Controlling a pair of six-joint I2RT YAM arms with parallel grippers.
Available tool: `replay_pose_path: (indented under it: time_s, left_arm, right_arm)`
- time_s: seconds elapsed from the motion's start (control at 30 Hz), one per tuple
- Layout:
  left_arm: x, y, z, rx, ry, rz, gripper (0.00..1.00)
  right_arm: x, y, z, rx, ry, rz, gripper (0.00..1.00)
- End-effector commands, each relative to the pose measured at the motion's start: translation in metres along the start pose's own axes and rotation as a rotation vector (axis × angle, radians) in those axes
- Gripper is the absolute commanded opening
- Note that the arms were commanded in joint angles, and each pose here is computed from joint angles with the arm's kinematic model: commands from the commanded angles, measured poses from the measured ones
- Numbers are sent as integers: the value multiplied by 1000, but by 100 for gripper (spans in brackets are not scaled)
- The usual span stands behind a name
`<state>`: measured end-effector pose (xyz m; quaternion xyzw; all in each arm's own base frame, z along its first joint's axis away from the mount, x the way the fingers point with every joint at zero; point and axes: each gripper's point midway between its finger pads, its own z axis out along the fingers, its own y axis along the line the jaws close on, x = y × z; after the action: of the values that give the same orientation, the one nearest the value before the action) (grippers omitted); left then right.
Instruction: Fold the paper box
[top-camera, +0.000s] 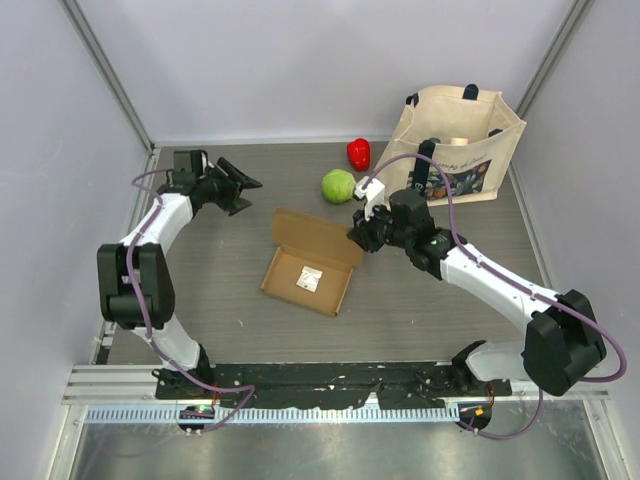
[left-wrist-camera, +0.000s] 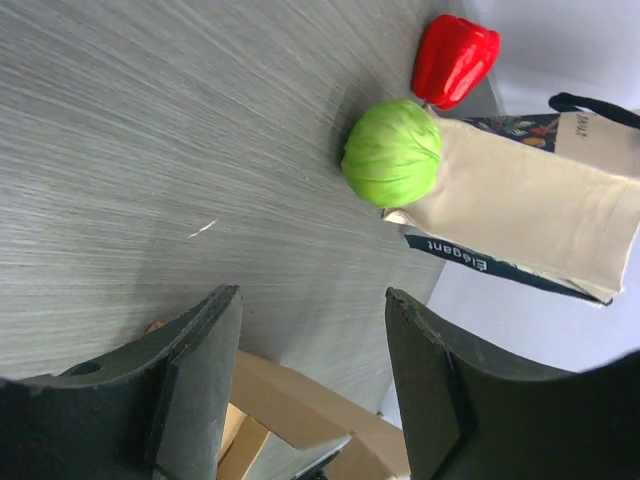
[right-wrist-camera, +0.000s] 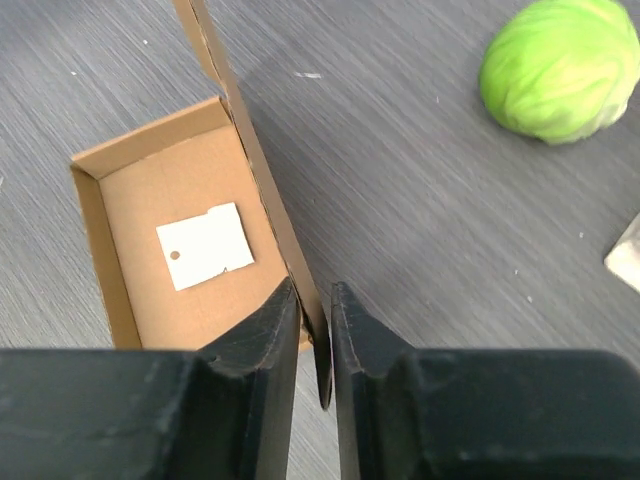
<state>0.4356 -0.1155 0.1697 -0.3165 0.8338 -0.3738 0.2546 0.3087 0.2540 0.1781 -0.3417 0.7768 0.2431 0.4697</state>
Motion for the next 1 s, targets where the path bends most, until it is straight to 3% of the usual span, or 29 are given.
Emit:
replay_pose_path:
  time_s: [0.0, 0.17, 0.37, 0.67, 0.8, 0.97]
  left_arm:
    - [8, -7, 15, 34, 64, -47, 63]
    - [34, -13, 33, 39, 145, -1, 63]
    - [52, -6, 36, 24, 171, 45, 63]
    - [65, 7, 27, 18, 178, 50, 64]
    - [68, 8, 22, 28, 183, 55, 64]
    - [62, 18, 6, -34, 110, 122, 64]
  right_arm:
    - [-4, -8, -2, 57, -46, 31, 27]
    - [-12, -14, -4, 103, -89, 68, 44]
    - [-2, -20, -14, 166, -103, 111, 56]
    - [18, -24, -8, 196, -111, 164, 57]
    - [23, -21, -2, 177, -114, 180, 49]
    - [27, -17, 4, 156, -110, 205, 26]
